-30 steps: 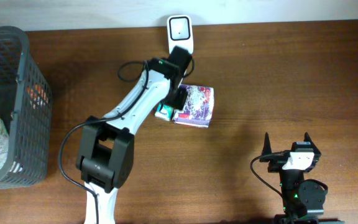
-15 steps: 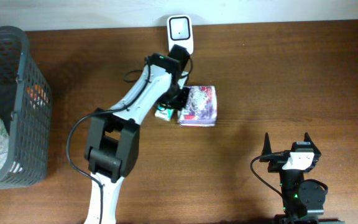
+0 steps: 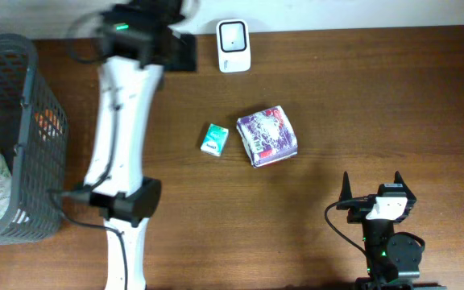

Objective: Scan the item barcode
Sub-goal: 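Place the green pack on the table beside the tissue pack, then reach the left gripper into the basket and grasp the white-gold bottle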

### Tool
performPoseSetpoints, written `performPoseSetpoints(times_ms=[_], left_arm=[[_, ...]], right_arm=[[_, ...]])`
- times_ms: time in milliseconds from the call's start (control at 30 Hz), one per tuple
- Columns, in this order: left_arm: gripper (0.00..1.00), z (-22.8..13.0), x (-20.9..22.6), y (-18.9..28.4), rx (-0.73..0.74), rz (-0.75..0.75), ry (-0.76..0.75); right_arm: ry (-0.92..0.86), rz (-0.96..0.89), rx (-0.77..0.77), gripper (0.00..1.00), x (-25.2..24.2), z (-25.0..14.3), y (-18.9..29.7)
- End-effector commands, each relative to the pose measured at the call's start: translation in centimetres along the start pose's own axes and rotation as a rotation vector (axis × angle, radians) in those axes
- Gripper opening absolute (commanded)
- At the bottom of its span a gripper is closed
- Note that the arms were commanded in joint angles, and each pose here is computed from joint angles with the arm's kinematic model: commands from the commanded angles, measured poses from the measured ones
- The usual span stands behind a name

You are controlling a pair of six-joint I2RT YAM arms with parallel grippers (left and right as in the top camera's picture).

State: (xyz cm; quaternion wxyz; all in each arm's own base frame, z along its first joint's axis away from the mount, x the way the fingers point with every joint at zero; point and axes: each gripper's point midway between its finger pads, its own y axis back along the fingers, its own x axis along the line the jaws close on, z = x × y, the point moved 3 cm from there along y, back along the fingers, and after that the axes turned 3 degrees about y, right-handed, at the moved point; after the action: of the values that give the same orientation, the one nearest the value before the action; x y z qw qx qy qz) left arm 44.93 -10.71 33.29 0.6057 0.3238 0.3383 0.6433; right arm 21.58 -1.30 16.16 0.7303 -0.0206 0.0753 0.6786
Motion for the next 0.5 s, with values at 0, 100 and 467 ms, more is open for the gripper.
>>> performPoseSetpoints(times_ms=[0, 100, 467], left_arm=[[0.78, 3.0, 7.3, 7.4, -0.231, 0.043, 0.122], [0.82, 2.6, 17.3, 13.0, -0.344, 0.269, 0.232], [0.99, -10.5, 41.4, -4.8, 0.259, 0.595, 0.449]], right_arm=[[0.0, -0.005, 0.005, 0.99, 0.0, -0.3, 0.0], [0.0, -0.005, 0.005, 0.99, 0.0, -0.3, 0.0], [0.0, -0.005, 0.005, 0.99, 0.0, -0.3, 0.0]])
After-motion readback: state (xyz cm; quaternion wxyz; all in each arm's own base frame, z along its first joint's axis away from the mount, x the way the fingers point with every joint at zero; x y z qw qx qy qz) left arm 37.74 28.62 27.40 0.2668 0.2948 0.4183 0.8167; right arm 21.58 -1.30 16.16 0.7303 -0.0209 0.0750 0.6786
